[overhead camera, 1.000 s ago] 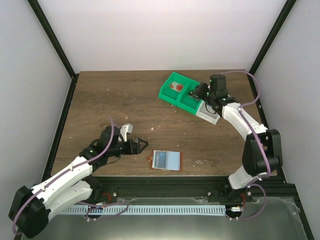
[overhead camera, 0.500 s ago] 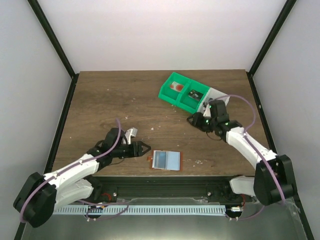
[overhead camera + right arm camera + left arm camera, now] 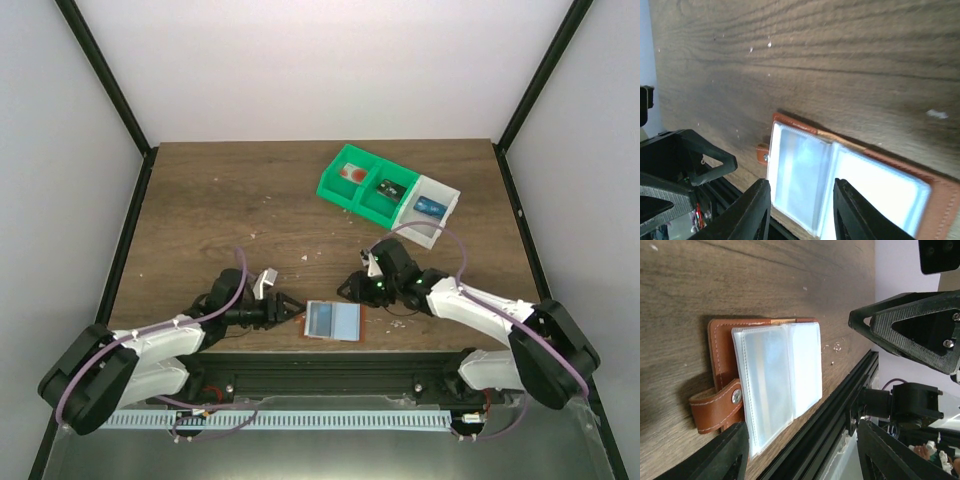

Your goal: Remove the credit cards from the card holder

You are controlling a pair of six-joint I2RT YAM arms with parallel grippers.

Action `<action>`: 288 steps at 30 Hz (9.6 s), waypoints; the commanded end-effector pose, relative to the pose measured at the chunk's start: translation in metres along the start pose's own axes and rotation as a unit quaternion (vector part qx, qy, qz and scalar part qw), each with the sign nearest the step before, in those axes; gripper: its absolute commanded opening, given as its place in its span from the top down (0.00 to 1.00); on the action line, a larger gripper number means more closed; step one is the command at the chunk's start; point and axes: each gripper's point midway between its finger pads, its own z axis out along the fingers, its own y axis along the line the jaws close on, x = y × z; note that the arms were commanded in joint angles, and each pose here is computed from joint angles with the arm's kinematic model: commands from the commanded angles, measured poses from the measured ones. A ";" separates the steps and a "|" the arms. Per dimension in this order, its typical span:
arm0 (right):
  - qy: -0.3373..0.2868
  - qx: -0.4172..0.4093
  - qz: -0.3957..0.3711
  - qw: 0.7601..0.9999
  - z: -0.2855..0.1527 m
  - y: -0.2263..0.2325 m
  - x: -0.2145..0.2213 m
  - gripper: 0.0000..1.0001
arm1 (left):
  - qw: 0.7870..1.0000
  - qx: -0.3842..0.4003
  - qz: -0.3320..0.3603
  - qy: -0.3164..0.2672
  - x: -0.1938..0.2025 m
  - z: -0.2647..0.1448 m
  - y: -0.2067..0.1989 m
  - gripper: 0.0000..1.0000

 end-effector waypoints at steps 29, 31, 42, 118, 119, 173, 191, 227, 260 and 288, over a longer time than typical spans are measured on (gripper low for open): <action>0.069 0.064 -0.025 0.995 0.059 -0.014 0.053 0.85 | 0.998 0.049 -0.043 -0.018 -0.001 -0.001 -0.012 0.45; 0.067 0.066 -0.026 0.995 0.060 -0.016 0.053 0.91 | 0.997 0.057 -0.048 -0.016 -0.002 0.001 -0.017 0.43; 0.063 0.059 -0.025 0.996 0.061 -0.021 0.057 0.99 | 0.996 0.076 -0.038 0.000 0.002 0.018 -0.032 0.37; -0.125 0.052 -0.008 0.991 -0.018 -0.016 0.017 0.90 | 0.994 0.091 -0.028 0.052 0.010 0.055 -0.054 0.41; -0.134 0.049 -0.008 0.990 -0.022 -0.015 0.015 0.89 | 0.994 0.093 -0.027 0.054 0.011 0.056 -0.055 0.41; -0.033 0.030 -0.013 0.999 0.014 -0.024 0.047 0.82 | 0.999 -0.013 0.002 0.045 0.016 0.082 0.001 0.60; -0.012 0.058 -0.002 0.998 0.024 -0.050 0.062 0.84 | 0.998 0.017 -0.019 0.062 0.022 0.089 -0.002 0.66; -0.022 0.086 0.004 0.996 0.021 -0.065 0.064 0.85 | 0.999 0.009 -0.025 0.032 0.017 0.070 -0.004 1.00; -0.115 -0.204 -0.029 0.972 -0.050 0.094 0.012 0.51 | 0.983 0.130 -0.026 -0.130 -0.037 -0.010 -0.092 1.00; -0.039 -0.254 -0.204 0.945 -0.067 0.103 0.062 0.99 | 0.981 0.132 0.107 -0.095 -0.011 -0.041 -0.091 0.40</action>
